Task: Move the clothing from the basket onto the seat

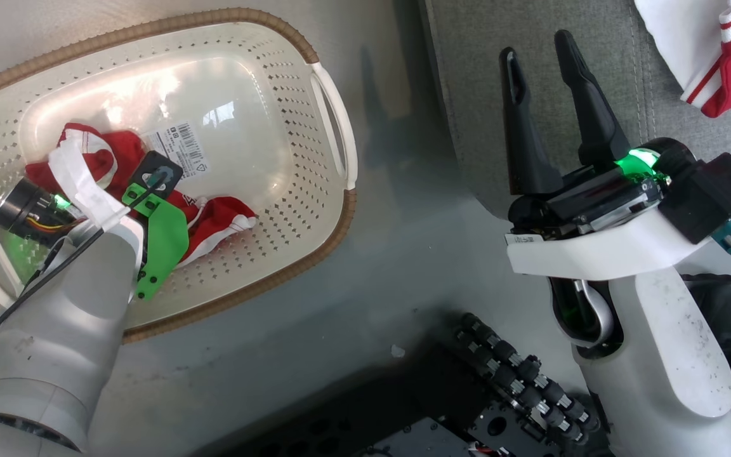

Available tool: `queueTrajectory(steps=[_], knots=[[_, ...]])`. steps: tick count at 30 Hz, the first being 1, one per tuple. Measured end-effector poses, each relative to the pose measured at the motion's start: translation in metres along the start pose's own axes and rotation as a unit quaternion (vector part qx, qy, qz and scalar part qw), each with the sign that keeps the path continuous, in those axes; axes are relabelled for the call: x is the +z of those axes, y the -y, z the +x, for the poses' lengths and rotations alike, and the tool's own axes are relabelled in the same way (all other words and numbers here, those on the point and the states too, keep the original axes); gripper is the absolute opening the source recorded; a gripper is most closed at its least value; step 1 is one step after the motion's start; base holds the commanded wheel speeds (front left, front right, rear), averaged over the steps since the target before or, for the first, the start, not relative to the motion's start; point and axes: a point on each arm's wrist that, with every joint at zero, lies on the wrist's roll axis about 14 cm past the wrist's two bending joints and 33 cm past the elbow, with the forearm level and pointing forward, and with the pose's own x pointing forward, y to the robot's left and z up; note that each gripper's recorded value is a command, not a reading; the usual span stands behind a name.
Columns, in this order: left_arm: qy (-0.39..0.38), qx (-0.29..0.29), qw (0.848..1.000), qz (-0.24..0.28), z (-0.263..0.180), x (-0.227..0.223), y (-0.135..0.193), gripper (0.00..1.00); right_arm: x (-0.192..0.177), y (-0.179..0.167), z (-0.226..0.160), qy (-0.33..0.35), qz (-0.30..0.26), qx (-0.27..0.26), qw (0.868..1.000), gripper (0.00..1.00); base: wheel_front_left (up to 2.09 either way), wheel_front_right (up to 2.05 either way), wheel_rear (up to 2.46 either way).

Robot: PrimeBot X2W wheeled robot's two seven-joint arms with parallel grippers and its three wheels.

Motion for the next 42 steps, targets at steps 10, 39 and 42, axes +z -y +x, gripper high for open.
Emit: queueTrajectory(steps=[10,39,42], knots=[[-0.01,-0.001,1.0,0.018,0.007,-0.002,0.0,0.0,-0.002,0.004,-0.001,-0.003,-0.005,-0.004,1.0,1.0,0.0,0.0,0.0],[0.343,0.016,0.921,-0.184,-0.138,0.122,-0.01,0.0,0.059,-0.015,-0.028,0.061,-0.046,0.006,0.997,1.0,0.0,0.0,0.0],[0.383,0.024,0.902,-0.199,-0.166,0.133,-0.013,0.0,0.068,-0.02,-0.035,0.07,-0.048,0.01,0.996,1.0,0.0,0.0,0.0]])
